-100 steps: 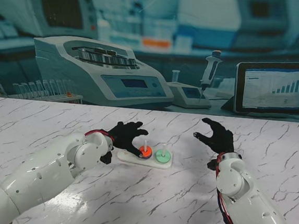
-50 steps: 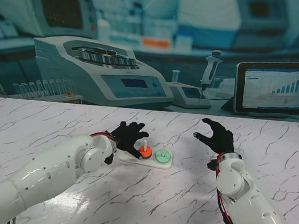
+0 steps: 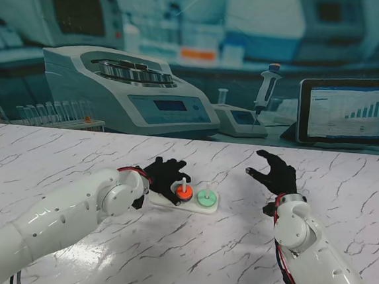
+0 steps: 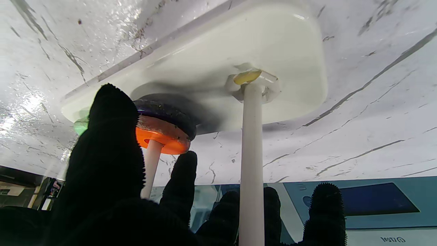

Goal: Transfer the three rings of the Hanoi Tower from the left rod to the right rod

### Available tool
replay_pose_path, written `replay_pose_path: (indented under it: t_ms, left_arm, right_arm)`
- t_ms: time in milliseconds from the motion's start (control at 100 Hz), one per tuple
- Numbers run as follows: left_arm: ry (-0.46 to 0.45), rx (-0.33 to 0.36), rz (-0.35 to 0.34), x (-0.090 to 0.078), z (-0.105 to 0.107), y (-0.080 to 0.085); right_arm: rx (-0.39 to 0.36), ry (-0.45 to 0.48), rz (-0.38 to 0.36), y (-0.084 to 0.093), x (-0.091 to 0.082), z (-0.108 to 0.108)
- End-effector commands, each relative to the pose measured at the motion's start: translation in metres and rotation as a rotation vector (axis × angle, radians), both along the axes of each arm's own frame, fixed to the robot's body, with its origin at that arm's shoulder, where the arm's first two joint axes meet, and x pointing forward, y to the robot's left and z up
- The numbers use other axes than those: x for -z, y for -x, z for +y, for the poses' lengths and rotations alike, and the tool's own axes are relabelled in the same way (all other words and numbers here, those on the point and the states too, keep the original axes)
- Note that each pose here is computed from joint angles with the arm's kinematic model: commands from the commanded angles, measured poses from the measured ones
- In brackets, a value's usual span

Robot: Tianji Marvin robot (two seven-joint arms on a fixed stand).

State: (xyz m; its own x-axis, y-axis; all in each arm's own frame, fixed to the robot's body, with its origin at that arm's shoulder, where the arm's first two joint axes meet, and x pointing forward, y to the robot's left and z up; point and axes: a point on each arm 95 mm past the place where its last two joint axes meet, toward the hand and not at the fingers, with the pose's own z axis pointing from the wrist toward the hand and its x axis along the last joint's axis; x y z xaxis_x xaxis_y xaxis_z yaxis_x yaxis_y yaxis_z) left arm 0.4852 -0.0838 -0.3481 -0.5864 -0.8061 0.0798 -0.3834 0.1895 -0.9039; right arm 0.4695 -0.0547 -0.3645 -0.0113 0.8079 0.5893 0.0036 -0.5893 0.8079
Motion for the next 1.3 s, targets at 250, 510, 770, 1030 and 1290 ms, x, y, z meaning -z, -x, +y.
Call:
replay_pose_path:
  t_ms: [250, 510, 770, 1030, 1290]
  left_arm:
    - [0.008, 0.041, 0.003, 0.005, -0.007, 0.002]
    - [0.037, 0.035, -0.017, 0.009, -0.009, 0.001]
    - [0.065, 0.026, -0.039, 0.009, -0.009, 0.000]
    - [0.110, 0.012, -0.050, 0.004, -0.005, 0.000]
    - [0.147, 0.002, -0.078, -0.014, -0.003, 0.001]
  right_arm:
    - [0.000, -0.011, 0.005, 0.002, 0.003, 0.005]
    - [0.000, -0.011, 0.006, 0.002, 0.004, 0.005]
    - [0.001, -0.011, 0.006, 0.002, 0.004, 0.005]
    - [-0.002, -0.010, 0.006, 0.002, 0.004, 0.005]
    - [-0.005, -0.011, 0.006, 0.002, 0.004, 0.005]
